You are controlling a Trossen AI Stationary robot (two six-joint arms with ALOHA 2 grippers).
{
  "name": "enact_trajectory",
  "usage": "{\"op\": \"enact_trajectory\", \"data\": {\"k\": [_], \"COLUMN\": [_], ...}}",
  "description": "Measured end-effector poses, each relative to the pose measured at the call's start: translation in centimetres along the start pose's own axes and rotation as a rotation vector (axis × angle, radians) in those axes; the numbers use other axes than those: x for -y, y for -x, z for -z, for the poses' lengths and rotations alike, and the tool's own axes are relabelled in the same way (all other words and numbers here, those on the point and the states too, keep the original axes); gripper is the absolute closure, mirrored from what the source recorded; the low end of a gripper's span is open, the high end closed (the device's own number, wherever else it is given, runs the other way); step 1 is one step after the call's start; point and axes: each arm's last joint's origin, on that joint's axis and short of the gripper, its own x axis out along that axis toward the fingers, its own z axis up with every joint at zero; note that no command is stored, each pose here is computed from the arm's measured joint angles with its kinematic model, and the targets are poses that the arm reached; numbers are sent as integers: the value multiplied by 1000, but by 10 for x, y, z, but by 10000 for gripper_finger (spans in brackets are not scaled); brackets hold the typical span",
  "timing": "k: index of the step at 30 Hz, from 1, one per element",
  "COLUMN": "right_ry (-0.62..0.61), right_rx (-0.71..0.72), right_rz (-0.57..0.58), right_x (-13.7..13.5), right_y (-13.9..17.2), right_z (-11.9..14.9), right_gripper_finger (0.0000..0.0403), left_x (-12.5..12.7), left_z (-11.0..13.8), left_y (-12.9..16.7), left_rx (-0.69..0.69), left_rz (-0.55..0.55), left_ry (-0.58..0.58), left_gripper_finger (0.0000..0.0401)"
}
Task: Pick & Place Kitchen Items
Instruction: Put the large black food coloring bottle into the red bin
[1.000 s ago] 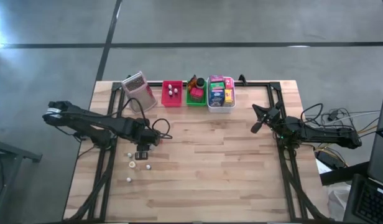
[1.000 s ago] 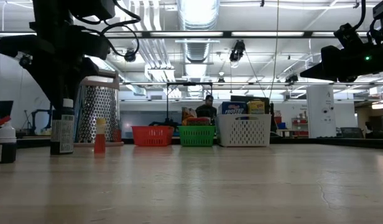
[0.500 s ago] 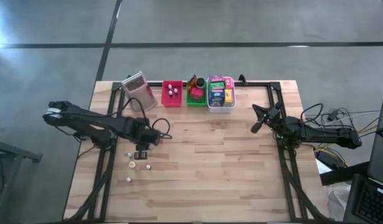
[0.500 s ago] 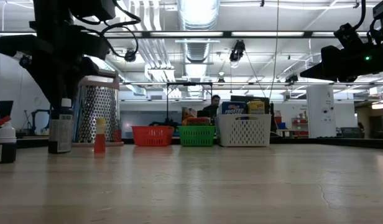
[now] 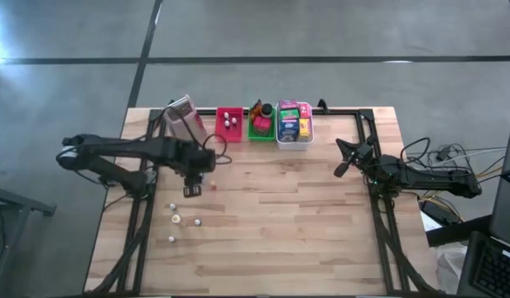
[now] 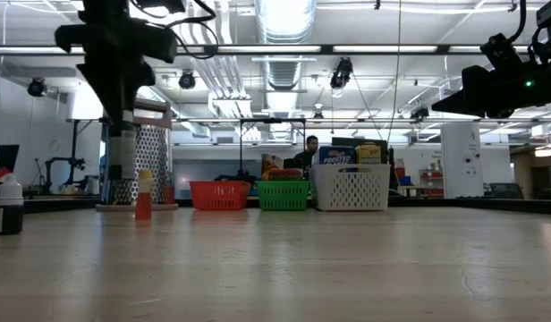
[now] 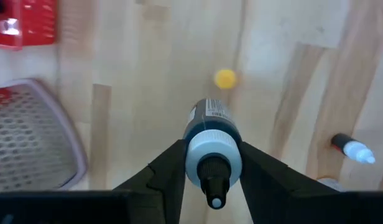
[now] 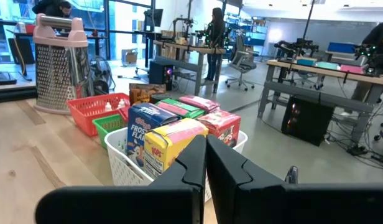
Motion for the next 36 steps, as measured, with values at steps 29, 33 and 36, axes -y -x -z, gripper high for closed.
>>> {"op": "enact_trajectory", "data": {"k": [29,33,36], "right_ry": [0,0,0], "right_rx": [0,0,0], "right_rz": [0,-1,-1], "right_x": [0,0,0], "right_y": [0,0,0], "right_z": [0,0,0], "right_gripper_finger": [394,394,394], "left_x": [-129,-144,-157], "left_z": [-101,-117,-125], "left_y": [15,10,5], "left_rx": [137,79,58], "left_rz": [-143,-134,-129], "left_ry": [-33,-51,-30], "left_gripper_finger": [261,261,261]}}
